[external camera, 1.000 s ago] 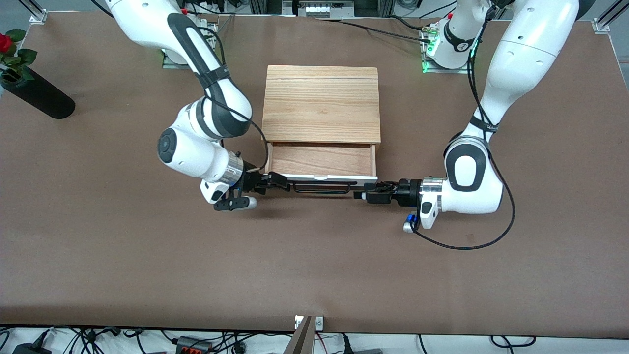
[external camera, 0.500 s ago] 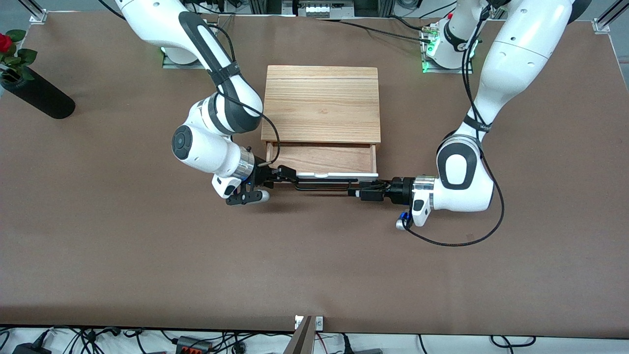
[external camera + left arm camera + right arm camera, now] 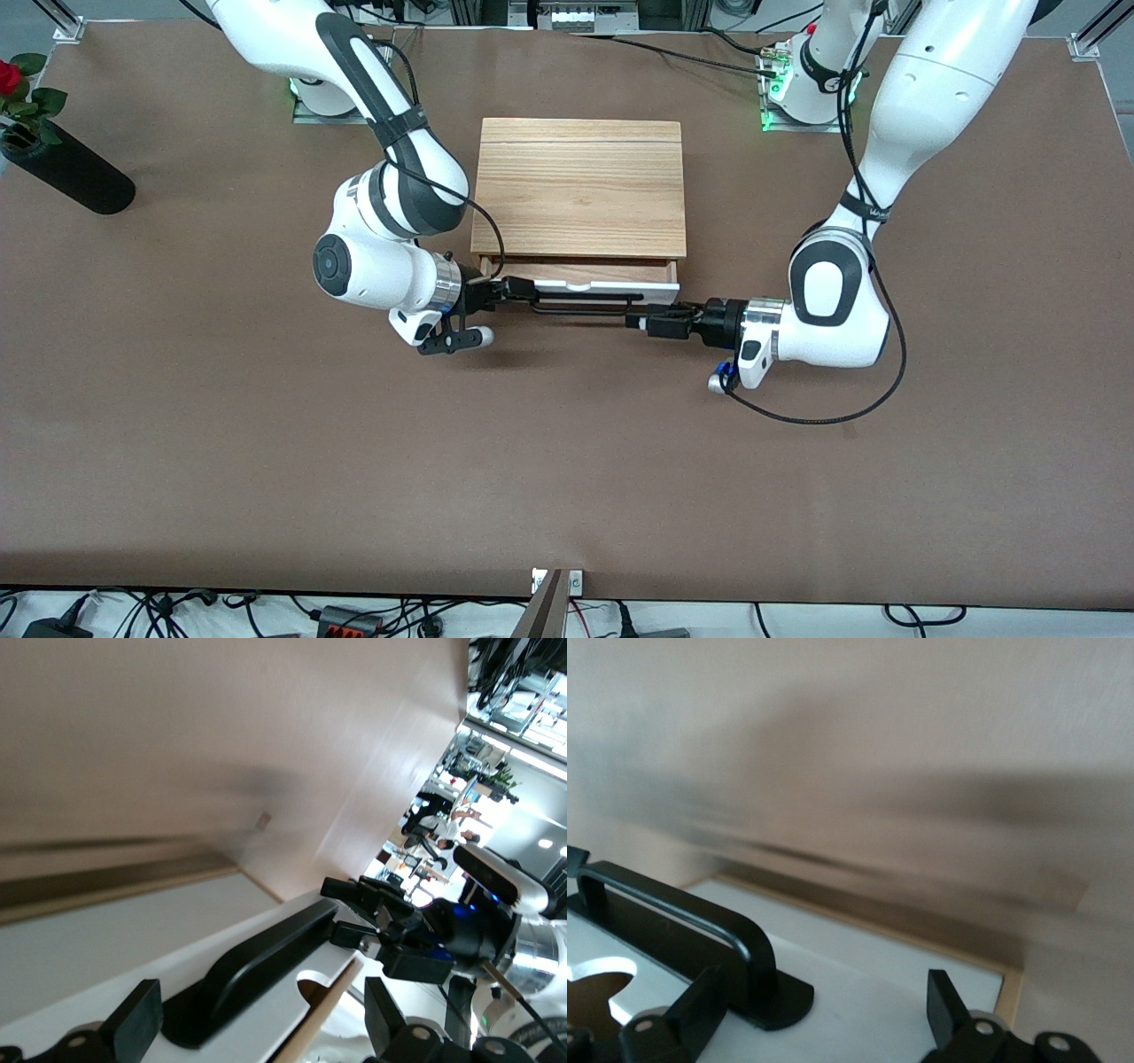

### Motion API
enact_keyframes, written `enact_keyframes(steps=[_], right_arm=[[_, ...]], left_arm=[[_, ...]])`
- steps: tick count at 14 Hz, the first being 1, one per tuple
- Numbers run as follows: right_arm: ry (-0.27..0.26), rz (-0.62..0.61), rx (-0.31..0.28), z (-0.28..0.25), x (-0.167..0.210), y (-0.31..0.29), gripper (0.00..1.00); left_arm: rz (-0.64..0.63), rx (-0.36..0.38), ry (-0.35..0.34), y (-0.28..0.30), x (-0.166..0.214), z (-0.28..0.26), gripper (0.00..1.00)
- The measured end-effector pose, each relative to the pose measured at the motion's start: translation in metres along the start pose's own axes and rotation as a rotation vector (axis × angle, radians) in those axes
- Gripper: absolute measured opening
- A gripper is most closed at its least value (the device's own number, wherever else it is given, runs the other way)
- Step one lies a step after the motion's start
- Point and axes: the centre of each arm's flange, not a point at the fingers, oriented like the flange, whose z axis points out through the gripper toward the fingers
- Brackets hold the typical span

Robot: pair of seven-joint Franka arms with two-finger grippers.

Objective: Close drawer with both arms simultaneously
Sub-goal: 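Push the drawer front with both grippers into the wooden box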

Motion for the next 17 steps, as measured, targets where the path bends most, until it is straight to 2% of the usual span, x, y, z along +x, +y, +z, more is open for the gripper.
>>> enact_keyframes(steps=[5, 17], right_arm=[[-0.038, 0.009, 0.002, 0.008, -0.009, 0.002, 1.0], [-0.065, 0.022, 0.009, 0.012, -0.017, 0.003, 1.0]], left_arm=[[-0.021, 0.021, -0.028, -0.01, -0.023, 0.002, 1.0], [-0.042, 0.023, -0.039, -0.021, -0.027, 0.006, 1.0]])
